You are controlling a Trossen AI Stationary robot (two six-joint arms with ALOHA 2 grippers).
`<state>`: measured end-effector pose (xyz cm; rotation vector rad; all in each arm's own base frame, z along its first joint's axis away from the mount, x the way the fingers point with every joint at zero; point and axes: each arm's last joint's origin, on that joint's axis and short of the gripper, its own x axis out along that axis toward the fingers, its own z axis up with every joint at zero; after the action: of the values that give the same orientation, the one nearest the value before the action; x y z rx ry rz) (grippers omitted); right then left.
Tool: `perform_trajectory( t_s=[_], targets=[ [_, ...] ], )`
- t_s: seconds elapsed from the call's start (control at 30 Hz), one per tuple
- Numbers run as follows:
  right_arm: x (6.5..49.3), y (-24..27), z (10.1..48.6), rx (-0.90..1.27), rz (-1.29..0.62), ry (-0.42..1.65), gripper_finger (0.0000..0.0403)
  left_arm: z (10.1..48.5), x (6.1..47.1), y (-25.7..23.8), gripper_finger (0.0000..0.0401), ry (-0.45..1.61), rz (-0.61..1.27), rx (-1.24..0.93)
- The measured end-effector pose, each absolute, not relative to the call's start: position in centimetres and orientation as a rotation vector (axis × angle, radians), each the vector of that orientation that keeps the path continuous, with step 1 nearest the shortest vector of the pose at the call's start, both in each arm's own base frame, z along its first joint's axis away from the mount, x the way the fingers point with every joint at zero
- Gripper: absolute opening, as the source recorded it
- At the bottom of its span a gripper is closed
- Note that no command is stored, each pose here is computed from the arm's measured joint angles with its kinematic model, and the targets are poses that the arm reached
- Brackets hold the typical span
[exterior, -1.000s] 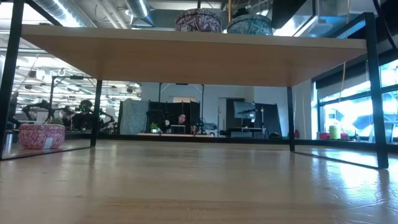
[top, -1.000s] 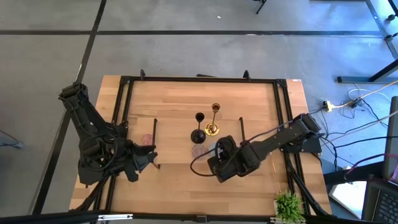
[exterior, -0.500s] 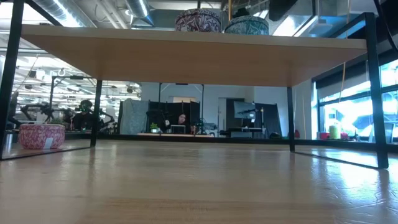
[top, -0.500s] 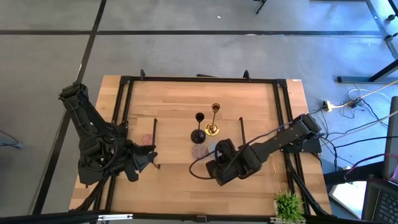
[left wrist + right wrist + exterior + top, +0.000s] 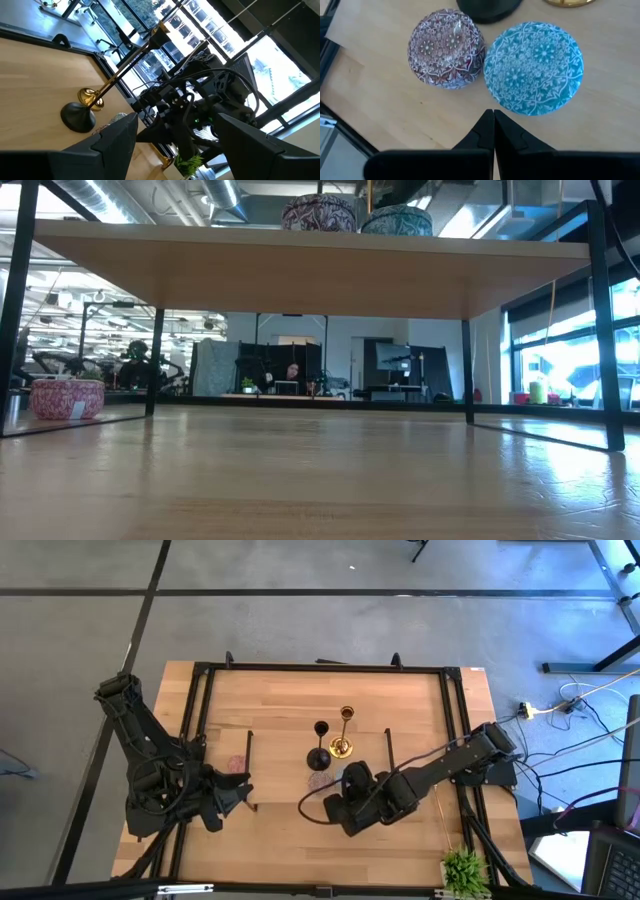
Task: Pick & Place candle stick holders
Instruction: Put the blue scented candle on the shelf
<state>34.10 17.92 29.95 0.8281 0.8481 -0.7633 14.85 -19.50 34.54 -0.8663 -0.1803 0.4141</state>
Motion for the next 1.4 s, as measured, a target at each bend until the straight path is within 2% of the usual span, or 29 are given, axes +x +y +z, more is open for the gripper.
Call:
perform_trajectory(
  t_s=[1.4],
  targets=[
    [34.5,16.1,29.8,0.721,-0.796,0.881,0.0002,34.5,14.9,-19.4,0.0265,-0.192,0.433,-0.864]
  ],
)
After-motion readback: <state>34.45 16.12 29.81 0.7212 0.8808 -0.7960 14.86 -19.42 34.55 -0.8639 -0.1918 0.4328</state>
